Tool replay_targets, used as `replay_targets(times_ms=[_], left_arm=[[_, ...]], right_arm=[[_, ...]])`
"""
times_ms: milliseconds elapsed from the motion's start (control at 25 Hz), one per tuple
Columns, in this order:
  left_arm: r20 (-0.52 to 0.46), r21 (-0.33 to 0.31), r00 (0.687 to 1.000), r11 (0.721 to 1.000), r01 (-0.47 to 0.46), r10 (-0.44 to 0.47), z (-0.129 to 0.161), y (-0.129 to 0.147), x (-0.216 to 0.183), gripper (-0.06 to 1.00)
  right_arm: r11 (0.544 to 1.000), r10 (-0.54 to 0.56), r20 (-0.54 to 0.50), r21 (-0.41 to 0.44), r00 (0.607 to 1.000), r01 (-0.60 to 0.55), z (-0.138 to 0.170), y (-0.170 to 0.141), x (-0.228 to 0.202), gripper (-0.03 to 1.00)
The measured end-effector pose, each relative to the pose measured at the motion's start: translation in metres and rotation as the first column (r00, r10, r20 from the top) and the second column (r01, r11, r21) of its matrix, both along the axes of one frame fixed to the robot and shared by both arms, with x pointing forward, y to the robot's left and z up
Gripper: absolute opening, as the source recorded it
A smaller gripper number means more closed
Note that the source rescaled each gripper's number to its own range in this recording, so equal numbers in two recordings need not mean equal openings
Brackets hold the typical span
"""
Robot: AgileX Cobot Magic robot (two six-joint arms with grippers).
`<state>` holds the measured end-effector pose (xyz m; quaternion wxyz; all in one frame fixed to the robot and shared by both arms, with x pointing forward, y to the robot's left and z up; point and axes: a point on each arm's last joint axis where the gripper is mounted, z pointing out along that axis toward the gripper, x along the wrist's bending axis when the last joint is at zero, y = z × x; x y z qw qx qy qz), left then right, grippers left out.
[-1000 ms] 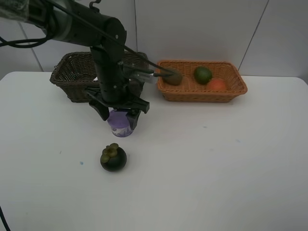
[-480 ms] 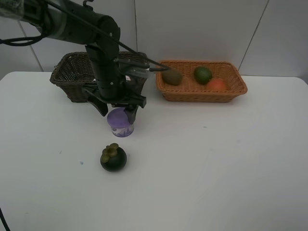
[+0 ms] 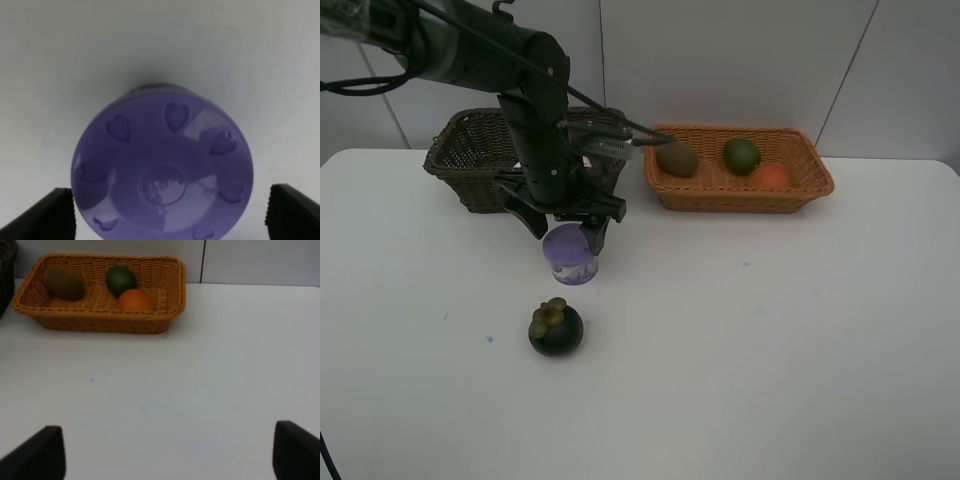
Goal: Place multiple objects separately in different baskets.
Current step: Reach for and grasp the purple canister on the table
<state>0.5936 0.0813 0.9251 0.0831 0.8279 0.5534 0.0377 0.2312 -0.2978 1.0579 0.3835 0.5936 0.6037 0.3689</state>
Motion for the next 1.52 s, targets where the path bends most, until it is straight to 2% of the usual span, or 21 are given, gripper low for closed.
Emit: replay_targets(times_ms=[440, 760, 1520], left_arm=[[-0.035, 0.022, 0.999, 1.0, 0.0, 0.001, -0.003, 0.002, -0.002, 1.0], [-0.093, 0.058, 0.996, 0.998, 0.002, 0.003, -0.028, 0.002, -0.003, 1.0], [-0.017, 0.003, 1.0, 1.0, -0.016, 0.016, -0.029, 0.001, 0.007, 1.0]], right_arm=[[1.0, 0.0, 0.0, 0.0, 1.0, 0.0, 0.0, 0.0, 0.0, 1.0], [1.0, 0.0, 0.0, 0.0, 1.0, 0.0, 0.0, 0.0, 0.0, 1.0], [1.0, 0.0, 0.0, 0.0, 1.0, 0.0, 0.0, 0.0, 0.0, 1.0]])
